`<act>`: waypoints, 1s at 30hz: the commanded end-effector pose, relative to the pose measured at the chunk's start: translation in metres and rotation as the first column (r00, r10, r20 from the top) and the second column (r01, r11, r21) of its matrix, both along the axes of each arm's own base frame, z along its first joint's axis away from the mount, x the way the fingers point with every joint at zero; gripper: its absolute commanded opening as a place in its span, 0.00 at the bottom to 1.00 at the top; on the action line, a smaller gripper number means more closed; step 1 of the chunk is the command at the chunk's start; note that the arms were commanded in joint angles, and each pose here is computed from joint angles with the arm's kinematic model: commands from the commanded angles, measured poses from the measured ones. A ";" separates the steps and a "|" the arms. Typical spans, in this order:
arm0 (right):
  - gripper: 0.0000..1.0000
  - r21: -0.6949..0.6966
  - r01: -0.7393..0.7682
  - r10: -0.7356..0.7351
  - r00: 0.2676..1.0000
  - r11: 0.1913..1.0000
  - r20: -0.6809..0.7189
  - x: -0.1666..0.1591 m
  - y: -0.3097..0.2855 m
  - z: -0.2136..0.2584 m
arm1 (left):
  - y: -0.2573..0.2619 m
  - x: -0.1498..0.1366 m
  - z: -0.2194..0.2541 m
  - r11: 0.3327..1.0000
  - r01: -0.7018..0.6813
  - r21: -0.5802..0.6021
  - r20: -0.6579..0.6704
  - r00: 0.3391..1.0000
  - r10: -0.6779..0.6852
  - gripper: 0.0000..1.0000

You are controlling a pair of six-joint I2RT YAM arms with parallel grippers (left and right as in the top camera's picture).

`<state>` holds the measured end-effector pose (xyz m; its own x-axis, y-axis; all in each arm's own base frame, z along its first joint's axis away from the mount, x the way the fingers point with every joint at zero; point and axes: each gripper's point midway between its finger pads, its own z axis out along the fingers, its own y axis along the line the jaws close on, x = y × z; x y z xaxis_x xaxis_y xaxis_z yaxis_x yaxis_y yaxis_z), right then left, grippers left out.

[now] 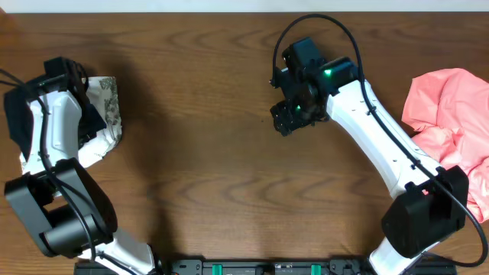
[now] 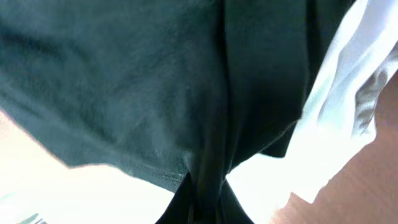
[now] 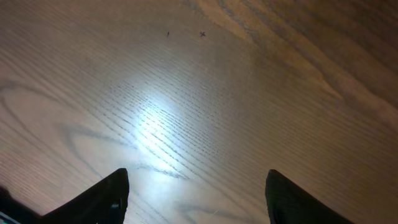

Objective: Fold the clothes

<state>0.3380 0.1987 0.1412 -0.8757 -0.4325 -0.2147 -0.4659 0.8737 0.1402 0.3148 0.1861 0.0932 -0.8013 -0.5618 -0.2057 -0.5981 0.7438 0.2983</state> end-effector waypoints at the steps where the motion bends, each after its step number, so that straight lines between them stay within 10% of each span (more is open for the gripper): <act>1: 0.68 0.000 0.003 -0.003 1.000 1.000 0.010 0.003 -0.002 0.003 | -0.002 -0.008 0.016 1.000 -0.004 0.009 0.009 1.000 0.004 0.06; 22: 0.68 0.001 0.003 -0.003 1.000 1.000 0.010 0.003 -0.002 0.003 | -0.019 -0.028 0.017 0.997 -0.005 -0.072 -0.051 0.999 0.002 0.09; 30: 0.68 0.001 0.003 -0.003 1.000 1.000 0.010 0.003 -0.002 0.003 | -0.019 -0.028 0.017 0.997 -0.005 -0.073 -0.053 0.999 0.001 0.60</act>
<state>0.3380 0.1987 0.1412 -0.8757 -0.4325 -0.2147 -0.4659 0.8737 0.1402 0.2864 0.1676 0.1046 -0.8140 -0.5711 -0.1061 -0.5752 0.7668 0.2850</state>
